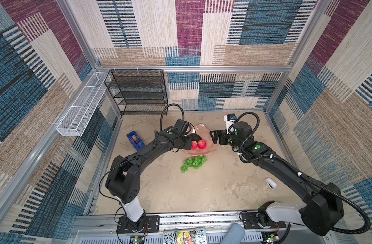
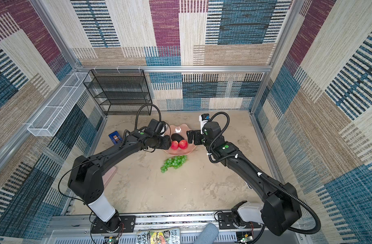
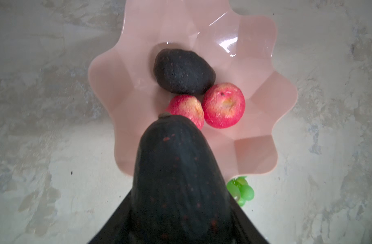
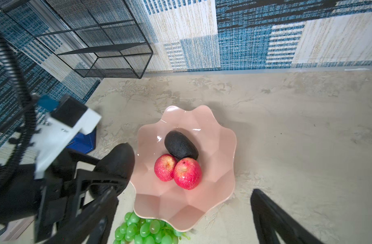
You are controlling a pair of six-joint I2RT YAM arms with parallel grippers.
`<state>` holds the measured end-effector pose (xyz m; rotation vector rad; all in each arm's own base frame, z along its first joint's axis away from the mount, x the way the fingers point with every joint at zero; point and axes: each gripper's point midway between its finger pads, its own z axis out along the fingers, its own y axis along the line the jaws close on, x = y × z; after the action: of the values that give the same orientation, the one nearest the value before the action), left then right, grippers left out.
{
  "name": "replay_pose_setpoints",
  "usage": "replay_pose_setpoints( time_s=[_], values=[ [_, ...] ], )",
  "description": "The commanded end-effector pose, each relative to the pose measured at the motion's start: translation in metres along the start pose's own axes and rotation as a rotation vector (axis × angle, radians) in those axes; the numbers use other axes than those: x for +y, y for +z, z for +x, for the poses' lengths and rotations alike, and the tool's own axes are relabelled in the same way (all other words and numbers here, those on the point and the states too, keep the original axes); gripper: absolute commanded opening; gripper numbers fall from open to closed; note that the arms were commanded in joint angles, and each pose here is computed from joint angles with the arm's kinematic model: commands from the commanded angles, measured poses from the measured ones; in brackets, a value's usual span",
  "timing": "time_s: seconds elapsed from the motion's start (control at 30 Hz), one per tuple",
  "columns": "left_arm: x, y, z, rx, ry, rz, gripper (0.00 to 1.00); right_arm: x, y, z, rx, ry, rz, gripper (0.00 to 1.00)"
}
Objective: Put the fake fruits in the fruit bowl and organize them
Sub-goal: 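Lower the avocado into the bowl and open the left gripper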
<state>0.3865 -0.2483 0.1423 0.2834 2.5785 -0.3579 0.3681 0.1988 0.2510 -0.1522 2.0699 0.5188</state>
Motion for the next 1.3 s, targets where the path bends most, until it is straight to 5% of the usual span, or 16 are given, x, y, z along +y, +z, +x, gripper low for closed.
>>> replay_pose_setpoints(
  time_s=[0.0, 0.5, 0.8, 1.03, 1.27],
  values=[
    [-0.004, 0.015, -0.014, -0.006, 0.046, 0.009, 0.46, 0.004, -0.002, -0.004, -0.017, 0.005, -0.021, 1.0],
    [0.019, 0.06, -0.001, 0.108, -0.027, -0.112, 0.52, 0.003, -0.004, 0.002, -0.01, -0.005, -0.025, 1.0],
    [0.024, 0.057, -0.002, 0.116, -0.051, -0.111, 0.74, 0.003, 0.001, 0.022, 0.042, -0.033, -0.044, 1.0],
    [0.02, 0.031, -0.022, 0.049, -0.058, -0.091, 0.79, 0.003, 0.002, 0.077, 0.191, -0.047, -0.1, 0.98],
    [0.024, -0.045, -0.068, -0.177, -0.066, -0.104, 0.8, 0.036, -0.004, 0.138, 0.323, -0.063, -0.172, 0.97]
  ],
)
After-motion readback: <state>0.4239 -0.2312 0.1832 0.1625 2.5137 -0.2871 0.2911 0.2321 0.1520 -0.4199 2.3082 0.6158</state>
